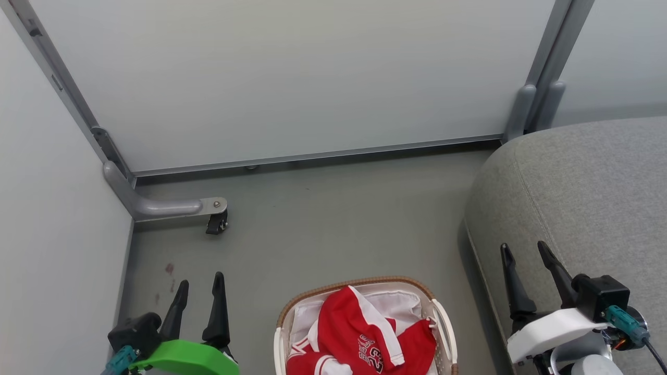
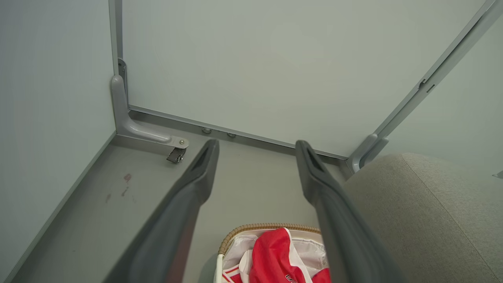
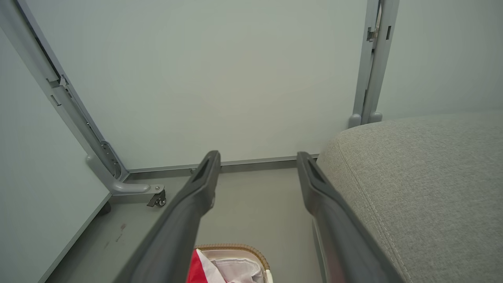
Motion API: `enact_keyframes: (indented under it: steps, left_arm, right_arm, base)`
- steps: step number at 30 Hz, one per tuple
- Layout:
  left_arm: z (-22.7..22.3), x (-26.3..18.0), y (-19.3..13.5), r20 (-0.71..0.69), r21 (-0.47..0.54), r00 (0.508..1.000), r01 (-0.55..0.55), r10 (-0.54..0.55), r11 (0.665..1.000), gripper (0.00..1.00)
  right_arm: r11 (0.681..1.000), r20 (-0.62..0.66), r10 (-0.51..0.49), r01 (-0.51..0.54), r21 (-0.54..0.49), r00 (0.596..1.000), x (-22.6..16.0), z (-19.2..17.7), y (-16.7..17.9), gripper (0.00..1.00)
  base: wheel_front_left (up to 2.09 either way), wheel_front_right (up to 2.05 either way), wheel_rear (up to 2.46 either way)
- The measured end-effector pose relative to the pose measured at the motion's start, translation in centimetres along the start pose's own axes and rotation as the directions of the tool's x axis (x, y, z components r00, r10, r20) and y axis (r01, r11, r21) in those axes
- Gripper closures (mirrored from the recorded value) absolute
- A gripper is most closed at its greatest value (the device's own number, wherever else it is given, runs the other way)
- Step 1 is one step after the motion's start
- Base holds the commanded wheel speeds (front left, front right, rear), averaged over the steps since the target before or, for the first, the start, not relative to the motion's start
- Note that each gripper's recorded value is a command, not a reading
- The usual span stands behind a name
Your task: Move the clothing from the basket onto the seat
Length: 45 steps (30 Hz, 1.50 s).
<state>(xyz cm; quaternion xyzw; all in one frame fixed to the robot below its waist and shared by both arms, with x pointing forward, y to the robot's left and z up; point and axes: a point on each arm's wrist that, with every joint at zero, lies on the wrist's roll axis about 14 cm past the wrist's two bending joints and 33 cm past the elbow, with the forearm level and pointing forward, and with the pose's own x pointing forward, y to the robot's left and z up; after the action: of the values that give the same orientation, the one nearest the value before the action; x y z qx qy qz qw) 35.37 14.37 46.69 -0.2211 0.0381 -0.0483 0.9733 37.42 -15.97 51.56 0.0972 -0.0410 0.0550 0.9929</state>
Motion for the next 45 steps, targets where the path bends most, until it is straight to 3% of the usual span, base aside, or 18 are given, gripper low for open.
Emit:
enact_keyframes:
  steps: [23,45]
  left_arm:
    - [-0.6,-0.4,-0.5,-0.005,0.13,0.999,0.035,-0.034,0.991,0.0]
    - [-1.3,-0.3,-0.6,-0.027,0.129,0.999,0.041,-0.038,0.991,0.0]
  right_arm:
    - [0.984,-0.007,0.054,-0.055,-0.167,0.998,-0.2,-0.6,1.0,0.0]
    - [0.985,-0.021,0.046,-0.049,-0.164,0.999,-0.2,-1.0,0.7,0.0]
  base:
    - [0.0,0.0,0.0]
    - [0.0,0.0,0.0]
